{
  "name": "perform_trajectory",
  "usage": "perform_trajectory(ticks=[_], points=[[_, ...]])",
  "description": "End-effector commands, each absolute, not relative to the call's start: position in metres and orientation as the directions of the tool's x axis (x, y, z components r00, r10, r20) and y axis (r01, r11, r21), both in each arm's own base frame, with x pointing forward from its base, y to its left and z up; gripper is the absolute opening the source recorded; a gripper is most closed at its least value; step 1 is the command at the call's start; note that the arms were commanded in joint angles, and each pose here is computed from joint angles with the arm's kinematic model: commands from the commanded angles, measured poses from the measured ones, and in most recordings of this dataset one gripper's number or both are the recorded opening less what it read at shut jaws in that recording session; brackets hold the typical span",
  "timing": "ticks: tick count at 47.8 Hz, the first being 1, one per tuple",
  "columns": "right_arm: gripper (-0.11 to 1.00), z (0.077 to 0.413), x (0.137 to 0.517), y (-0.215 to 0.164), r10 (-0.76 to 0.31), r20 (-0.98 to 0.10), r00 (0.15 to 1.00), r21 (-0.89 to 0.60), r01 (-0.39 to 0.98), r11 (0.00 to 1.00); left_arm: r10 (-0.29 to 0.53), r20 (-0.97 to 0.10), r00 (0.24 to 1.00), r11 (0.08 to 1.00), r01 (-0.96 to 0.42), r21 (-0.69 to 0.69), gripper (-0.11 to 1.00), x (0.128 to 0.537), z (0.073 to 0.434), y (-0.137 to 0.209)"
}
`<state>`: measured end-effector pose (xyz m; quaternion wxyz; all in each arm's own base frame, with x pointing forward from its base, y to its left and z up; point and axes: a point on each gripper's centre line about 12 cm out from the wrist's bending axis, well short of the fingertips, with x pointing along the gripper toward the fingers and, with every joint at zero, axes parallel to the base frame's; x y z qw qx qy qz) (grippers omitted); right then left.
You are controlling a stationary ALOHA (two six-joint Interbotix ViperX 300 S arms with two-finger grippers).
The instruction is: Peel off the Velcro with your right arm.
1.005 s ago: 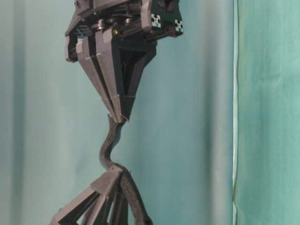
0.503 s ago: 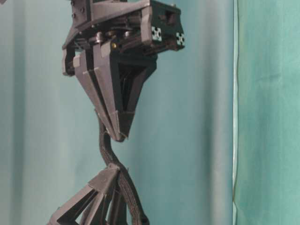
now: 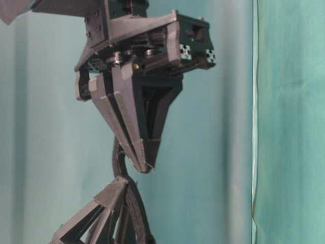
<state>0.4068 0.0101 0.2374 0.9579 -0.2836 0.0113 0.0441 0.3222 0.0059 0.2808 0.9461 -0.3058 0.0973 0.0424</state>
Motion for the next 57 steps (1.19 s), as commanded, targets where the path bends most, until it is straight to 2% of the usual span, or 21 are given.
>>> perform_trajectory(ticks=[1,57], points=[[-0.09,0.25,0.412,0.015,0.09,-0.018,0.996,-0.545,-0.085,0.834,0.025,-0.166,0.986,0.809,-0.117,-0.575,0.1,0.325,0.292,0.007],[-0.09,0.225,0.438,0.058,0.178,-0.181,0.967,-0.554,-0.25,0.794,0.025,-0.139,0.99,0.81,-0.102,-0.578,0.1,0.326,0.295,0.007]])
